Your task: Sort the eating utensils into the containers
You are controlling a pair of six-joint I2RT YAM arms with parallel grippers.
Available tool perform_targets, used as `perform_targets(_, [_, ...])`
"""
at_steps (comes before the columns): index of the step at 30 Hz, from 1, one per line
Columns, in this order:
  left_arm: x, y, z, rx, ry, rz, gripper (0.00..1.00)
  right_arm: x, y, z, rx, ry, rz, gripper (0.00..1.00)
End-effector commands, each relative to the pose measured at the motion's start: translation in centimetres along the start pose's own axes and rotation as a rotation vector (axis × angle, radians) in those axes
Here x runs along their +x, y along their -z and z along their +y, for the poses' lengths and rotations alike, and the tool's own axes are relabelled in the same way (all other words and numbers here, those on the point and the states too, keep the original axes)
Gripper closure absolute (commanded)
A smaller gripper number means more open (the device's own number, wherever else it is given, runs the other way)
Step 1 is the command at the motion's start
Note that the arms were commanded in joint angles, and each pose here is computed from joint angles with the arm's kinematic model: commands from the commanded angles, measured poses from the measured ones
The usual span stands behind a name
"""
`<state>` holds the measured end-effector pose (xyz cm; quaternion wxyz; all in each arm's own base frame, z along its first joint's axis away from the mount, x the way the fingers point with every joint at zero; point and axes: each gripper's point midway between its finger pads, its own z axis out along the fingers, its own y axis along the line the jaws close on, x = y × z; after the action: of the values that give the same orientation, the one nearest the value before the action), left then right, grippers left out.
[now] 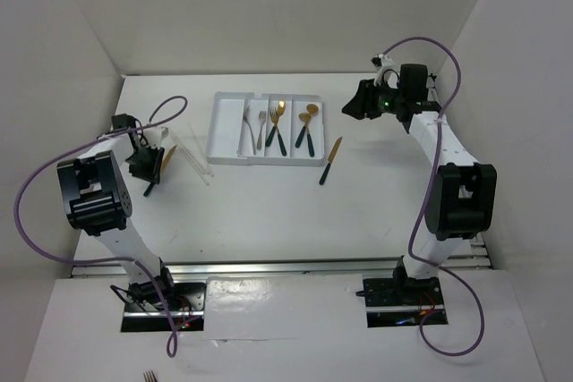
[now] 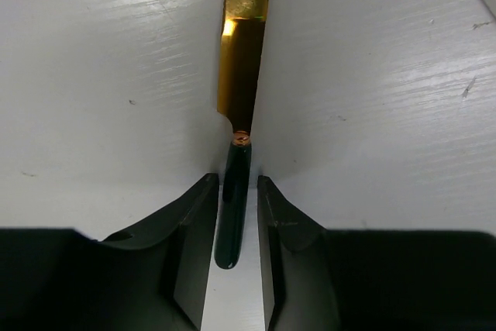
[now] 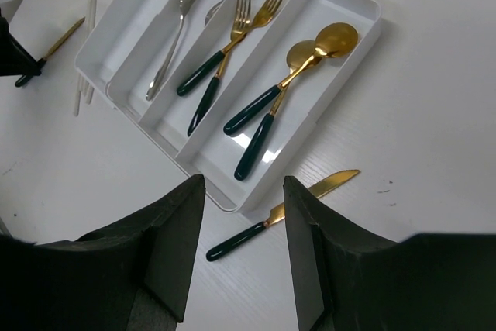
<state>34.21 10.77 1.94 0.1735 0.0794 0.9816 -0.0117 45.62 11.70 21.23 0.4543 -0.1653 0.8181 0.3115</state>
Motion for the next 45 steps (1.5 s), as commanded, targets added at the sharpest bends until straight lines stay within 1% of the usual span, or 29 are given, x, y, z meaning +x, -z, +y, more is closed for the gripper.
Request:
perform_targets(1, [-1.1,-0.4,0.3,0.009,-0.011,-0.035,0.60,-1.4,0.4,0.1,-0.007,0.041,-0.014,0.47])
perform_targets(6, [-0.3,-1.3,-0.1,0.029,-0.006,-0.015,0.62,-1.5,0.3,-0.2,0.002,0.053,-0.006,0.47])
perform_targets(7, [-0.1,-1.6,-0.2,0.034,-0.004,-0.006,0.64,-1.5,0.3,-0.2,0.002,0.053,-0.006,0.47])
perform_targets(9, [-0.1,-1.9,-0.6,0.059,-0.003,-0.008,0.76,-1.3,0.4,-0.4,0.013,0.047,0.001,0.49])
perform_targets(10, [0.1,-1.9,-0.8,0.071,-0.001,-0.005,0.89,-1.3,0.4,-0.4,0.013,0.047,0.001,0.50])
perform_targets(11, [0.1,-1.9,-0.8,0.071,-0.001,-0.005,0.97,-1.3,0.4,-0.4,0.013,0.047,0.001,0.50])
perform_targets(12, [-0.3,-1.7,-0.8,0.075,-0.002,-0.017,1.00,-1.3,0.4,-0.6,0.024,0.047,0.001,0.50])
perform_targets(14, [-0.5,-1.5,-0.8,0.071,0.005,-0.024,1.00,-1.3,0.4,-0.6,0.024,0.047,0.001,0.50])
perform_targets(16, [-1.0,-0.5,-1.3,0.086,0.010,-0.053,1.00,-0.3,0.2,-0.9,0.034,0.032,0.020,0.51])
perform_targets(17, [-1.4,0.0,-1.5,0.087,0.020,-0.071,1.00,-0.6,0.5,-0.7,0.034,0.039,0.011,0.51])
perform_targets(19, [-2.3,1.1,-2.1,0.110,0.043,-0.117,1.00,0.1,0.5,-0.8,0.043,0.033,0.019,0.51])
perform_targets(21, [-3.3,3.1,-3.0,0.139,0.084,-0.161,1.00,0.4,0.7,-0.7,0.043,0.030,0.022,0.51])
perform_targets(22, [-4.6,4.2,-3.7,0.179,0.094,-0.209,1.00,1.0,0.6,-0.9,0.052,0.021,0.033,0.51])
perform_targets(23, [-5.6,5.6,-4.1,0.197,0.105,-0.246,1.00,0.7,0.9,-0.7,0.053,0.028,0.025,0.51])
perform_targets(24, [-6.3,6.6,-4.6,0.226,0.141,-0.268,1.00,1.2,0.8,-0.8,0.052,0.020,0.034,0.51])
perform_targets(25, [-7.7,8.1,-5.8,0.282,0.138,-0.303,1.00,1.5,0.9,-0.6,0.052,0.017,0.038,0.51])
perform_targets(27, [-9.3,10.0,-7.3,0.341,0.168,-0.339,1.00,1.7,0.9,-0.7,0.053,0.008,0.037,0.51])
perform_targets(28, [-10.2,11.3,-8.9,0.396,0.153,-0.365,1.00,1.5,1.1,-0.5,0.053,0.013,0.030,0.51])
perform_targets(29, [-11.5,12.3,-9.5,0.418,0.140,-0.396,1.00,1.5,1.1,-0.5,0.053,0.014,0.030,0.51])
perform_targets(30, [-12.1,13.3,-10.4,0.442,0.136,-0.410,1.00,1.9,1.0,-0.5,0.053,0.007,0.039,0.51])
perform_targets(32, [-13.6,15.1,-13.4,0.542,0.131,-0.430,1.00,2.4,1.0,-0.6,0.052,0.000,0.047,0.51])
perform_targets(34, [-14.7,16.2,-15.4,0.595,0.117,-0.450,1.00,2.6,1.1,-0.2,0.041,-0.011,0.048,0.51])
perform_targets(35, [-15.3,17.0,-17.5,0.645,0.105,-0.452,1.00,3.0,1.1,-0.2,0.040,-0.017,0.054,0.51])
perform_targets(37, [-16.3,17.3,-20.0,0.675,0.073,-0.457,1.00,3.6,1.1,-0.3,0.040,-0.020,0.070,0.51])
perform_targets(39, [-16.8,16.5,-21.4,0.682,0.053,-0.440,1.00,3.8,1.2,-0.3,0.040,-0.019,0.079,0.51])
perform_targets(41, [-18.2,16.1,-22.6,0.677,0.039,-0.457,1.00,4.1,1.2,-0.5,0.049,-0.001,0.090,0.51])
perform_targets(45, [-19.6,12.5,-22.3,0.628,0.070,-0.432,1.00,5.1,1.5,-0.8,0.065,0.018,0.115,0.52])
